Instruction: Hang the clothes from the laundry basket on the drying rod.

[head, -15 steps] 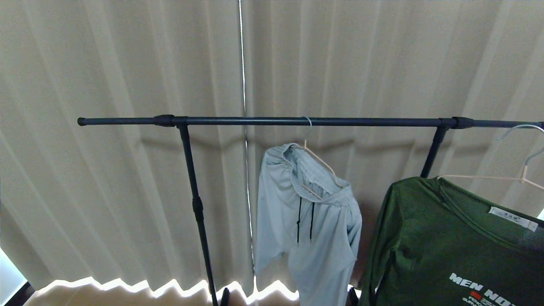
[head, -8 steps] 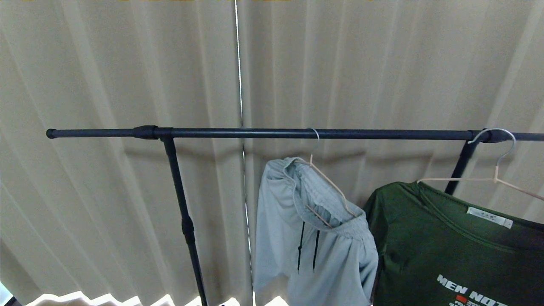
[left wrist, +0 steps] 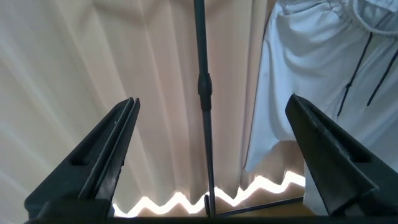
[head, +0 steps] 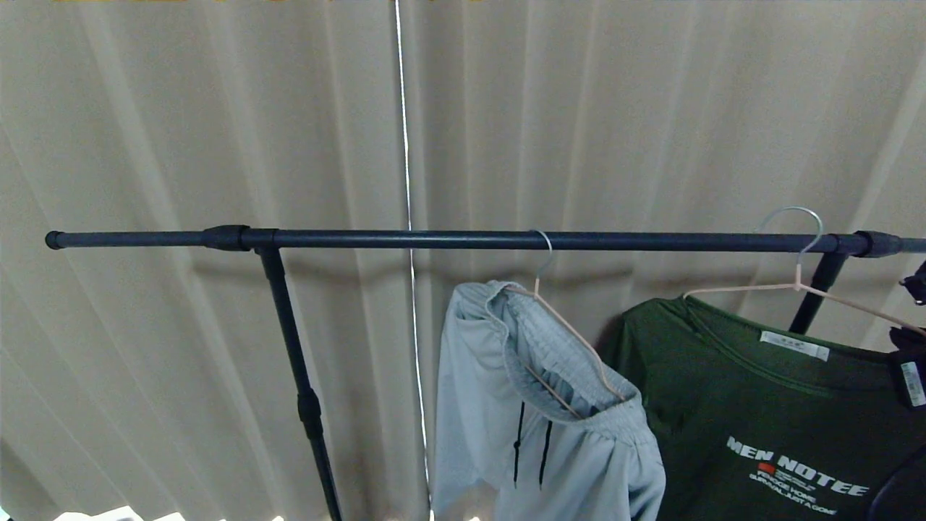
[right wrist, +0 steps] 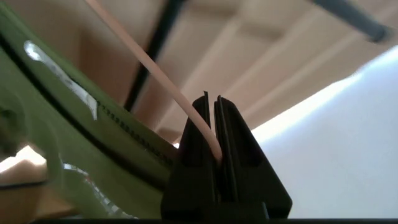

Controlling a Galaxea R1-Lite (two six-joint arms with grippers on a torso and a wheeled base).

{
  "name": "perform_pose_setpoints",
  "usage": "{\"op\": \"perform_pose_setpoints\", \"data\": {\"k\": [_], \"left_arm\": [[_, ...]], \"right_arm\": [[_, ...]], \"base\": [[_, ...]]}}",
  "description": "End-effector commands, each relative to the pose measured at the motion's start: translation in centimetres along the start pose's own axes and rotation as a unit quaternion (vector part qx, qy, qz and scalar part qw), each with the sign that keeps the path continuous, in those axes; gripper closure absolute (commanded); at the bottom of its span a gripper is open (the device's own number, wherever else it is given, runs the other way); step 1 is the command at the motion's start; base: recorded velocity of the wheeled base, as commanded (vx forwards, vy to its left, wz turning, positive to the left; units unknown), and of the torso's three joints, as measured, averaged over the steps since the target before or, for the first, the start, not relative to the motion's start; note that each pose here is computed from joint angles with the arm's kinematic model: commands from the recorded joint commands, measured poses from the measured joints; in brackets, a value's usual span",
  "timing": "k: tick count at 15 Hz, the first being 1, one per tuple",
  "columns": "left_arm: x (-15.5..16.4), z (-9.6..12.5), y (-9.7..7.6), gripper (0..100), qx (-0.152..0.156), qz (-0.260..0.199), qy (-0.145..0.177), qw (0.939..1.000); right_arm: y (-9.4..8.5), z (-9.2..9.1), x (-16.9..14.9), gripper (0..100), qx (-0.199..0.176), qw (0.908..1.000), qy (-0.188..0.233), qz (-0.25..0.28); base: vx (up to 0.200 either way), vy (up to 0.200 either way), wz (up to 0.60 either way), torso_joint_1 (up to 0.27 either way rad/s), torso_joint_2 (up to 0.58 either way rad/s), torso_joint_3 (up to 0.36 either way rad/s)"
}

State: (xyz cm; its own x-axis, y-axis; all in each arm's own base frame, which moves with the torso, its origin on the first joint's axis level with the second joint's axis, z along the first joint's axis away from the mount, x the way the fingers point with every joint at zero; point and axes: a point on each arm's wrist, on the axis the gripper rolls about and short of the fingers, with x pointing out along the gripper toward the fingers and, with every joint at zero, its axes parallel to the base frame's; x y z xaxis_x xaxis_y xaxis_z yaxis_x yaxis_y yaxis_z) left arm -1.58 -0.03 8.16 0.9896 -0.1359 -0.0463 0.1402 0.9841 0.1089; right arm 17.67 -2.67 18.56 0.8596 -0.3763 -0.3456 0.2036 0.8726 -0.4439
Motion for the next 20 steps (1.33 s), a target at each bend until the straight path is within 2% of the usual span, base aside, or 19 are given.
{"op": "perform_pose_setpoints", "data": {"k": [1, 4, 8, 13, 14, 17, 18, 20], "left_arm": [[0.0, 0.0, 0.0, 0, 0.000, 0.000, 0.001, 1.0000], [0.0, 0.0, 0.0, 0, 0.000, 0.001, 0.001, 1.0000], [0.0, 0.0, 0.0, 0, 0.001, 0.000, 0.001, 1.0000], [0.0, 0.0, 0.0, 0, -0.001, -0.002, 0.002, 1.0000], [0.0, 0.0, 0.0, 0, -0.005, -0.001, 0.002, 1.0000], [0.0, 0.0, 0.0, 0, -0.009, -0.001, 0.003, 1.0000], [0.0, -0.2, 0.0, 0, -0.010, -0.003, 0.011, 0.9999], [0.0, -0.3, 0.0, 0, -0.019, -0.003, 0.016, 0.9997]], "right_arm": [[1.2, 0.8, 2.3, 100, -0.013, 0.9995, 0.017, 0.023], [2.7, 1.3, 3.6, 100, -0.026, 0.9985, 0.029, 0.040], [4.1, 1.3, 3.3, 100, -0.039, 0.9970, 0.026, 0.062], [4.8, 0.6, 2.8, 100, -0.049, 0.9952, 0.031, 0.079], [4.9, 0.3, 2.7, 0, -0.045, 0.9950, 0.035, 0.081], [5.9, -0.8, 1.0, 0, -0.019, 0.9935, 0.016, 0.111], [6.5, -2.0, -0.3, 0, -0.001, 0.9907, -0.005, 0.136], [6.9, -3.1, -2.0, 0, 0.021, 0.9821, -0.057, 0.179]], "base": [[0.000, 0.000, 0.00, 0.000, 0.00, 0.000], [0.000, 0.000, 0.00, 0.000, 0.00, 0.000], [0.000, 0.000, 0.00, 0.000, 0.00, 0.000], [0.000, 0.000, 0.00, 0.000, 0.00, 0.000], [0.000, 0.000, 0.00, 0.000, 0.00, 0.000], [0.000, 0.000, 0.00, 0.000, 0.00, 0.000], [0.000, 0.000, 0.00, 0.000, 0.00, 0.000], [0.000, 0.000, 0.00, 0.000, 0.00, 0.000]]}}
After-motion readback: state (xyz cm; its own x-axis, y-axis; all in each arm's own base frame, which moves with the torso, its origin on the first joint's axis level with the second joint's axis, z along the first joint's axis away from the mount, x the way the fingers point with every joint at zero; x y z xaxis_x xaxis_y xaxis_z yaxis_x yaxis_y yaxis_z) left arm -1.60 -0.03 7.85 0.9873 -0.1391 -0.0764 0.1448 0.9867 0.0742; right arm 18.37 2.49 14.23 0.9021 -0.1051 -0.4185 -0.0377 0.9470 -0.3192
